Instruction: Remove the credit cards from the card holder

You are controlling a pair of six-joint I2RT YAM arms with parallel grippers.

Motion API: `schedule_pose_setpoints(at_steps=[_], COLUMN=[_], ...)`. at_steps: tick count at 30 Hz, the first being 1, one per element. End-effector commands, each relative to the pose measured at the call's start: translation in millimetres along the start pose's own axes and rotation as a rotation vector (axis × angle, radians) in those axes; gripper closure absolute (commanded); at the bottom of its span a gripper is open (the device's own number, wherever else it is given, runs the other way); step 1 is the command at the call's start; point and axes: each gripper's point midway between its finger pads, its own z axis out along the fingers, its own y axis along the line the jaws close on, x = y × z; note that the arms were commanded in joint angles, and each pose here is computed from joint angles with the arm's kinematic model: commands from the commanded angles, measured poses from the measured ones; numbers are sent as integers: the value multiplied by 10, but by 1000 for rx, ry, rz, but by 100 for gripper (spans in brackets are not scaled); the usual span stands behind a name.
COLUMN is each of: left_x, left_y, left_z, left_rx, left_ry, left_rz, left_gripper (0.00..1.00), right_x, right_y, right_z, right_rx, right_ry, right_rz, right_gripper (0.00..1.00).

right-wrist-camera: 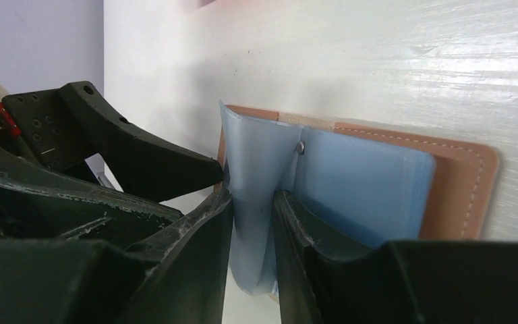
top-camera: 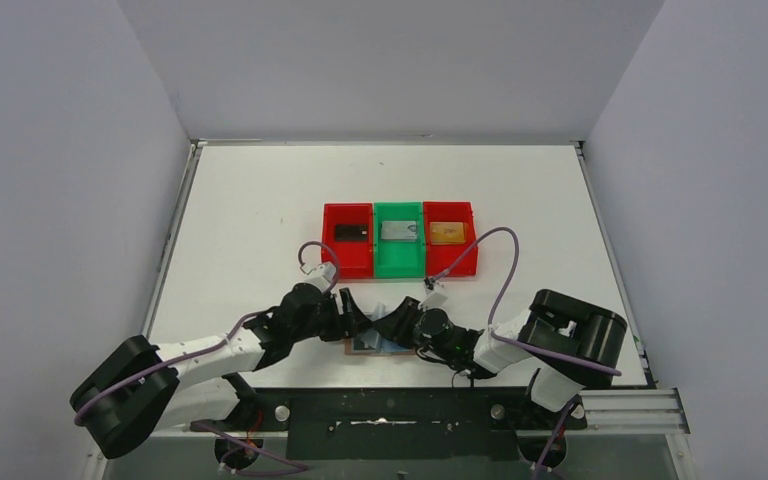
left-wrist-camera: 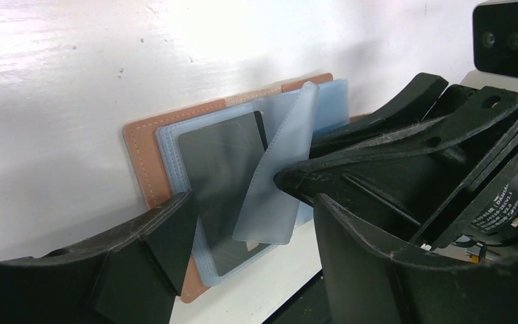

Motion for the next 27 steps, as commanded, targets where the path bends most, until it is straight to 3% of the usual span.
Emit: schedule_pose_setpoints(at_steps=[1, 6, 16, 27], left_x=[22, 3, -329, -66], left_y=[-191, -244, -326, -419], left_z=[24, 13, -160, -11], left_rx=[105, 122, 79, 186], left_ry=[10, 11, -125, -1], left_rz=[-1, 16, 32, 53], left_gripper=[38, 42, 37, 36], right_x=[-141, -156, -159, -162], right_y=[211, 158, 172, 147], right_z=[15, -1, 2, -13], right_rx=[-89, -83, -98, -125], right_ry=[-52, -58, -57, -56], right_rz=[52, 70, 83, 121], right_gripper=[71, 70, 72, 72])
